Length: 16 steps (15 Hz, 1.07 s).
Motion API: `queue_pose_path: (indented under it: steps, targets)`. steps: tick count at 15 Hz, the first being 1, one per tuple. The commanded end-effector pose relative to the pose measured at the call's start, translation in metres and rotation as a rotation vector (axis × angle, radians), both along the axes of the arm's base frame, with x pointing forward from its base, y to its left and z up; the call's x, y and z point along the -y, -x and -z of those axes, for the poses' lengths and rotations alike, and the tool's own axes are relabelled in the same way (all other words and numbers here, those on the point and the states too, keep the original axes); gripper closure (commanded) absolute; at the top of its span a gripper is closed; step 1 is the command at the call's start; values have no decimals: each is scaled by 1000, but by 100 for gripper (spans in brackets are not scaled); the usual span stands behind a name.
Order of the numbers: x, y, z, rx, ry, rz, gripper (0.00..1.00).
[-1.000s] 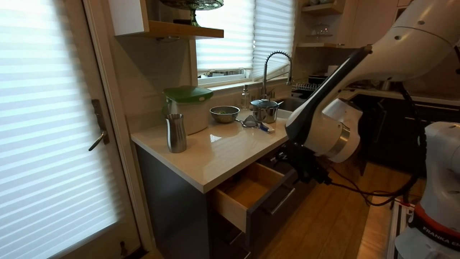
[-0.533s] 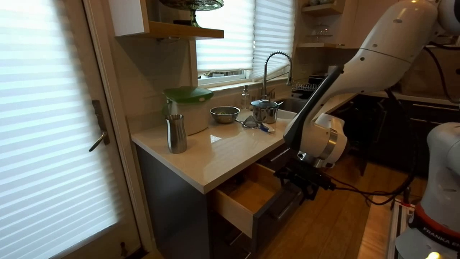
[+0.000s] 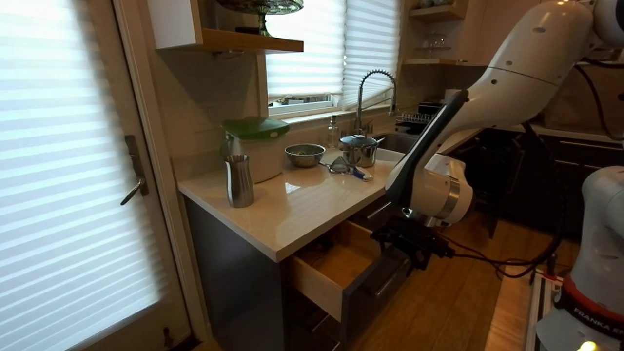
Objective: Open the first top drawer
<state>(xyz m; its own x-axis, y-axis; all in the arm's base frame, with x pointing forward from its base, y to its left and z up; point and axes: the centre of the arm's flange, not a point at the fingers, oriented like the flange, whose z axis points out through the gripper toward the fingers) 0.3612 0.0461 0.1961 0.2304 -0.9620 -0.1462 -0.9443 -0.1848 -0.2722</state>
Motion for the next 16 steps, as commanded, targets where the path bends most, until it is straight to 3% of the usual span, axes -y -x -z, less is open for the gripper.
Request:
queue_pose_path:
  steps: [1, 5, 6, 12, 16]
  targets:
    - [6, 32, -25, 93, 66, 0, 0]
    - [-9, 48, -60, 193, 160, -8, 0]
    - [-4, 9, -33, 146, 142, 5, 0]
    - [-18, 16, -55, 187, 152, -8, 0]
    - [-25, 25, -88, 63, 262, -31, 0]
